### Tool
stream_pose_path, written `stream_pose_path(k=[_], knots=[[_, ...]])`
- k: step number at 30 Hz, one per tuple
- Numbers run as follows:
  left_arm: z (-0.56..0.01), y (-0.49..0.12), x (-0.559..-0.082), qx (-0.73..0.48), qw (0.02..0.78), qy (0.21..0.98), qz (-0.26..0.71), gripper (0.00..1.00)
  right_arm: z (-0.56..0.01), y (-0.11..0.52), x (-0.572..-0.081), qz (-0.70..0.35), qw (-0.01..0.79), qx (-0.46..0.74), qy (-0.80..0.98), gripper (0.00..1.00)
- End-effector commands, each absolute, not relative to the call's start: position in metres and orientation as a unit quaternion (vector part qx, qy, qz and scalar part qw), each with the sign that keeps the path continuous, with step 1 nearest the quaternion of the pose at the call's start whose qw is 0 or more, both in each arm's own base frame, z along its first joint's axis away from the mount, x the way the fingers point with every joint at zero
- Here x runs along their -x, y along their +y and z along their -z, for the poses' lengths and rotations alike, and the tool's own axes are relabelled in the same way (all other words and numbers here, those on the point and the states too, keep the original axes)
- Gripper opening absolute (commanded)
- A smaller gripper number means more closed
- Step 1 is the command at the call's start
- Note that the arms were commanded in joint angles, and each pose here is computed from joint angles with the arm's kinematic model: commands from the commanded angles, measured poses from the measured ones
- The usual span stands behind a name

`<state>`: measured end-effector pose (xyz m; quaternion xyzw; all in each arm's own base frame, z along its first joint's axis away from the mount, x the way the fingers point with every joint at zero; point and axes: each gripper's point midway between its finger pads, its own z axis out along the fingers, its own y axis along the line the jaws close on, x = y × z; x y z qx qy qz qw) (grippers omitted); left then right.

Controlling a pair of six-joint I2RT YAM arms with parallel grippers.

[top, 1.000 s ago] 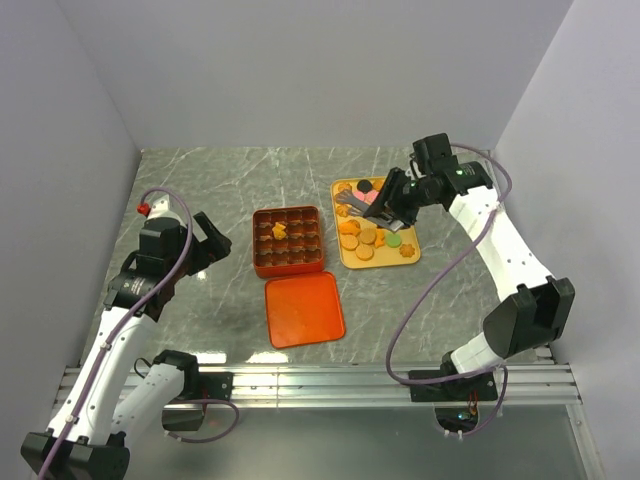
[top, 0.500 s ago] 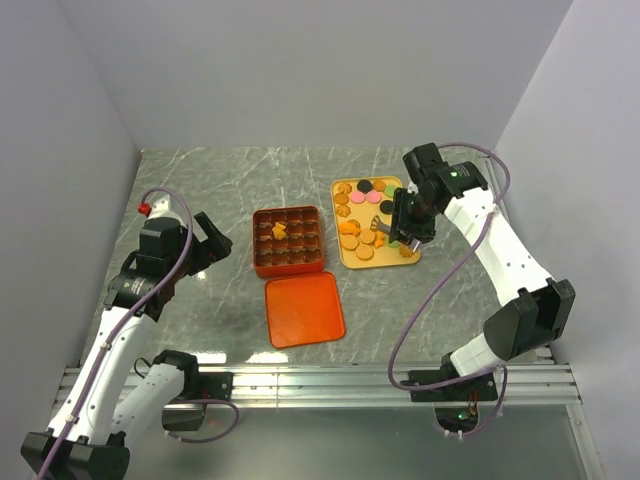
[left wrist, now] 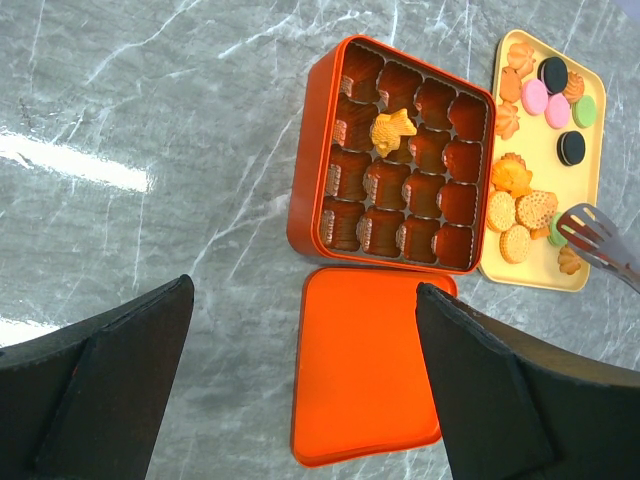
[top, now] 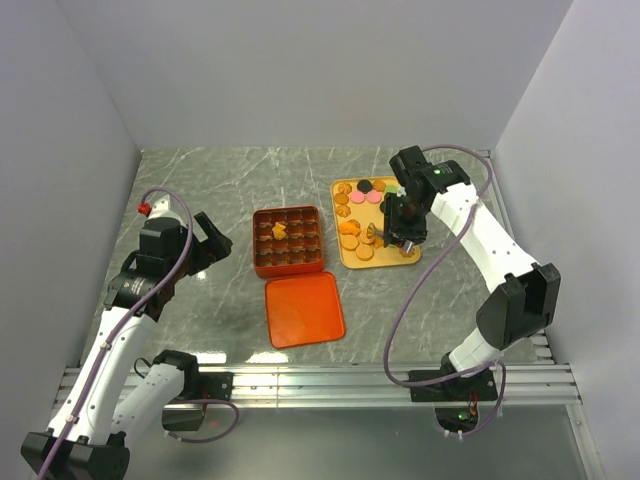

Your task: Pack the cookies

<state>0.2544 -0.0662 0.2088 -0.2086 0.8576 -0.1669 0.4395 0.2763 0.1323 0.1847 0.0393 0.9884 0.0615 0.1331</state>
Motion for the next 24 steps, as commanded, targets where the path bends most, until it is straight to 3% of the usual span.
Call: stream_pose_path(k=[1,16,24], knots=[[-0.214,-0.068,-0.256,0.203,0.449,0.853,0.173,0.99,-0.180,0.137,-0.288,-0.056,0.147,-0.029,0.987,0.52],[-0.213,-0.067,-0.256,0.205,0.449,0.853,0.170,0.99,-0.163,0.158,-0.298,-0.056,0.130,-0.006,0.990,0.49],[-0.213,-0.067,-0.256,0.206,0.448,0.853,0.170,0.99,-0.162,0.159,-0.299,-0.053,0.130,-0.005,0.990,0.40]])
